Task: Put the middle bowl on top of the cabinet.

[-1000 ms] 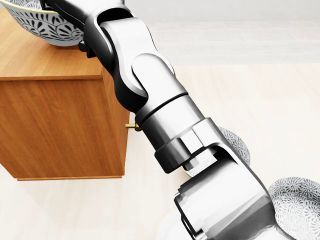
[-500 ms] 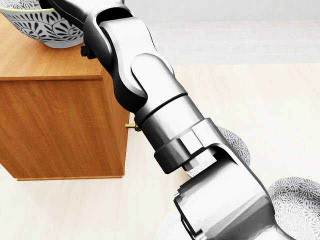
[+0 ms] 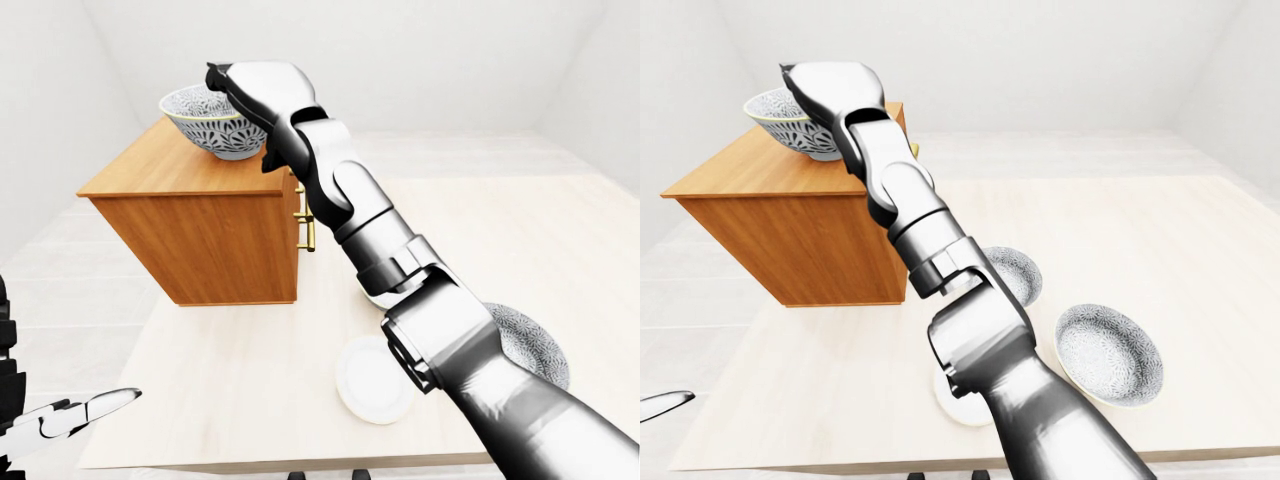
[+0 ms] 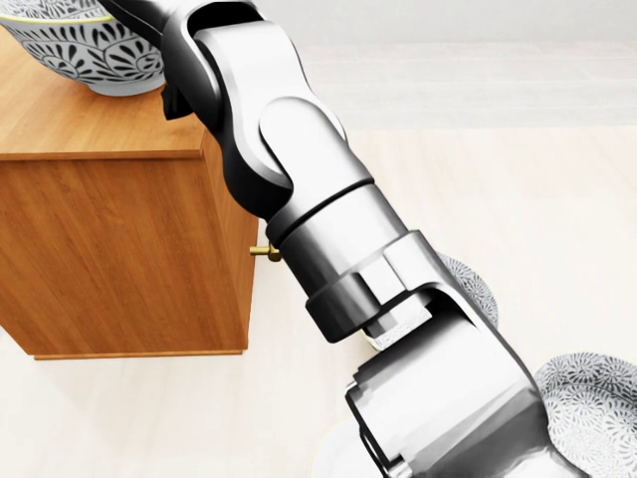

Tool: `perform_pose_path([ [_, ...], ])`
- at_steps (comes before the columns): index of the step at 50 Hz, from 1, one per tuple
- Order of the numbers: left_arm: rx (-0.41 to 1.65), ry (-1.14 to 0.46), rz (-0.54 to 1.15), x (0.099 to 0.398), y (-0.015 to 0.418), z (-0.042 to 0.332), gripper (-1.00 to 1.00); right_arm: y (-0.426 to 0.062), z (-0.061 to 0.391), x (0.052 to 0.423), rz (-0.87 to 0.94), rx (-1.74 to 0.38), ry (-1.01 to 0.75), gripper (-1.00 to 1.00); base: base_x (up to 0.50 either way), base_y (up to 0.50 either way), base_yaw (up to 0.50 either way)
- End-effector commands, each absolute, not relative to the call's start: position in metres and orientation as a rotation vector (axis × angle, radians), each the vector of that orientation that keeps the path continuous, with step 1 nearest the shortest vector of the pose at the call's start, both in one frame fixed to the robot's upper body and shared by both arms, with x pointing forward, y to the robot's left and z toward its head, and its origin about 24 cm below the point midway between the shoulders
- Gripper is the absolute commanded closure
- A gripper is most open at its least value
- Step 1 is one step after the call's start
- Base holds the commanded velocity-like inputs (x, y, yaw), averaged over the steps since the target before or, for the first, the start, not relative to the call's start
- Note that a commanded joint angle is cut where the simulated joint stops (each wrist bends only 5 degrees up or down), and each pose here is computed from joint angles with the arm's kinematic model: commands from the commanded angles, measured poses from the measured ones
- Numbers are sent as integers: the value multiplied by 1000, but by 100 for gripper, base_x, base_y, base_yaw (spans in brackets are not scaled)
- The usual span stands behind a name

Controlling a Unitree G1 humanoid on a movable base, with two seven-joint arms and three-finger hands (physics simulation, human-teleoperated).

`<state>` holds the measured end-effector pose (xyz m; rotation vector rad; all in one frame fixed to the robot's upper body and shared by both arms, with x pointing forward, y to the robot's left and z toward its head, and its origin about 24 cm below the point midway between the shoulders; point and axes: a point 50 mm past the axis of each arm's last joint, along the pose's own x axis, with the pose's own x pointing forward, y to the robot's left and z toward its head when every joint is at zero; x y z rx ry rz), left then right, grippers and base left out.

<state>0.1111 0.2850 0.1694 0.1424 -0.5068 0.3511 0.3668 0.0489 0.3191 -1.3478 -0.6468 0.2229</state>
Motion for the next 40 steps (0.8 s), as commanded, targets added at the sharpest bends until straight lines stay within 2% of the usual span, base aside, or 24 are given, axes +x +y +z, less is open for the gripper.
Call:
perform_pose_path([
  [1,147,-509,342,111,286,170,-100,49,326,365,224,-1357,-654,-47,0,0,0],
  [28,160,-538,341,107,286,177,-100,49,346,352,223,-1382,-703,-56,0,0,0],
  [33,163,-549,343,106,286,179,-100,48,348,351,219,-1383,-705,-80,0,0,0],
  [39,161,-543,344,107,286,177,-100,45,347,351,215,-1387,-702,-93,0,0,0],
  [40,161,-543,344,108,287,177,-100,44,347,351,211,-1388,-701,-100,0,0,0],
])
